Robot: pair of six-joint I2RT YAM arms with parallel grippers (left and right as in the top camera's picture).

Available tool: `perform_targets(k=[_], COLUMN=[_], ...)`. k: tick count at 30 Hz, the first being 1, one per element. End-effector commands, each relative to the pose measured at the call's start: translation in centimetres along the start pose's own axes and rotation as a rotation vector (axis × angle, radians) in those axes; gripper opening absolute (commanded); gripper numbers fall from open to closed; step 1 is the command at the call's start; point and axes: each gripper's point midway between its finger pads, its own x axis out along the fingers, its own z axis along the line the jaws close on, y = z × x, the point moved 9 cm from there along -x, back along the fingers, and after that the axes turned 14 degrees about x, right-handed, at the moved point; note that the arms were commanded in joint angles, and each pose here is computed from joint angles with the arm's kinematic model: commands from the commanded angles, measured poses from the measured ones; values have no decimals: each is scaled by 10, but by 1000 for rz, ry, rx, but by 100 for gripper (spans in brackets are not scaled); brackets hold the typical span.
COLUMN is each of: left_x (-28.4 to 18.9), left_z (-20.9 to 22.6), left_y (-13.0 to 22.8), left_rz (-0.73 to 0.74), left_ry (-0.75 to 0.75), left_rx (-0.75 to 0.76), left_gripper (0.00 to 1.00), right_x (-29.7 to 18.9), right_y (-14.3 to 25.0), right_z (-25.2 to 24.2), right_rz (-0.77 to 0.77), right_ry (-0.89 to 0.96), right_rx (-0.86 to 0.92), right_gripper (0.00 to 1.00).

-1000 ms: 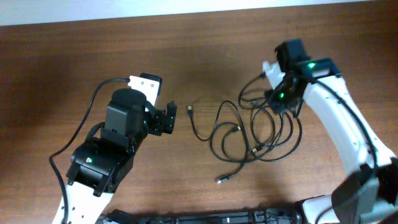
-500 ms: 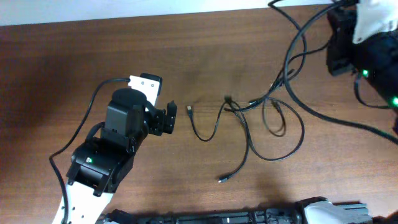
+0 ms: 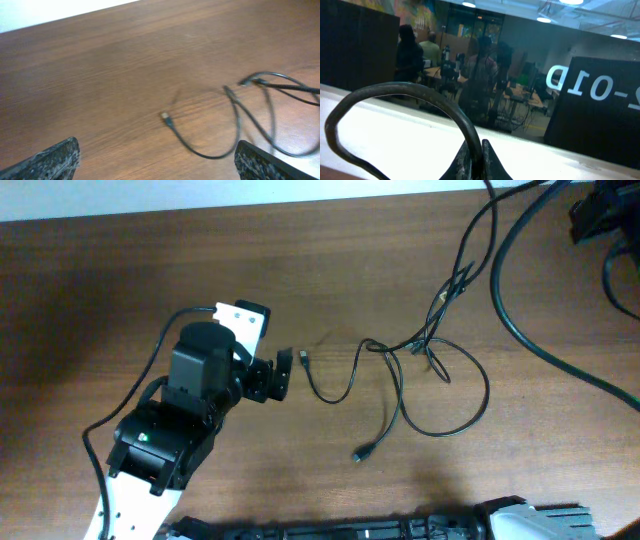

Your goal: Untangle cables

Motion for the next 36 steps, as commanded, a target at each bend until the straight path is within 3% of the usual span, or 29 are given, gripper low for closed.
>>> perform_targets(k=[1, 2, 7, 10, 12, 14, 21, 24, 25, 26, 27, 28, 31, 34, 36], left_x=[-10, -14, -2, 14, 25, 37, 81, 103, 107, 109, 110, 111, 119, 136, 139], left_z=[-22, -30, -44, -58, -61, -67, -97, -96, -96, -96, -96, -96, -87, -57, -41], left_y=[-17, -25, -35, -33, -32, -32, -40, -45, -45, -46, -46, -43, -32, -18, -7], left_rz=[-132, -194, -299, -357, -365, -410, -465, -495, -503, -508, -507, -485, -372, -149, -67], left_ry=[297, 410, 619, 829, 905, 1004, 1058, 988, 982, 980, 978, 972, 903, 688, 632], left_rx=[-5, 10, 191, 322, 329, 366, 450, 482, 487, 490, 489, 480, 435, 230, 160], left_gripper=[99, 99, 99, 91, 100, 100, 99, 99, 93, 66, 14, 0, 0, 0, 0], right_x=[-6, -6, -6, -7, -9, -11, -13, -15, -16, -16, -17, -18, -20, -24, -28], right_y=[-2, -2, -1, -1, -2, -4, -3, -2, -2, -2, -2, -3, -5, -9, -11], right_z=[1, 1, 10, 11, 11, 11, 16, 16, 16, 16, 16, 16, 12, 4, -3], right_rz=[3, 9, 13, 14, 9, 4, 16, 20, 22, 24, 22, 20, 10, -10, -21], right_ry=[-20, -20, -123, -139, -140, -140, -196, -196, -195, -195, -195, -194, -139, -36, 49], right_rx=[7, 8, 8, 8, 8, 7, 9, 9, 9, 9, 9, 9, 7, 6, 6], right_gripper=[4, 4, 4, 4, 4, 4, 4, 4, 4, 4, 4, 4, 4, 4, 4])
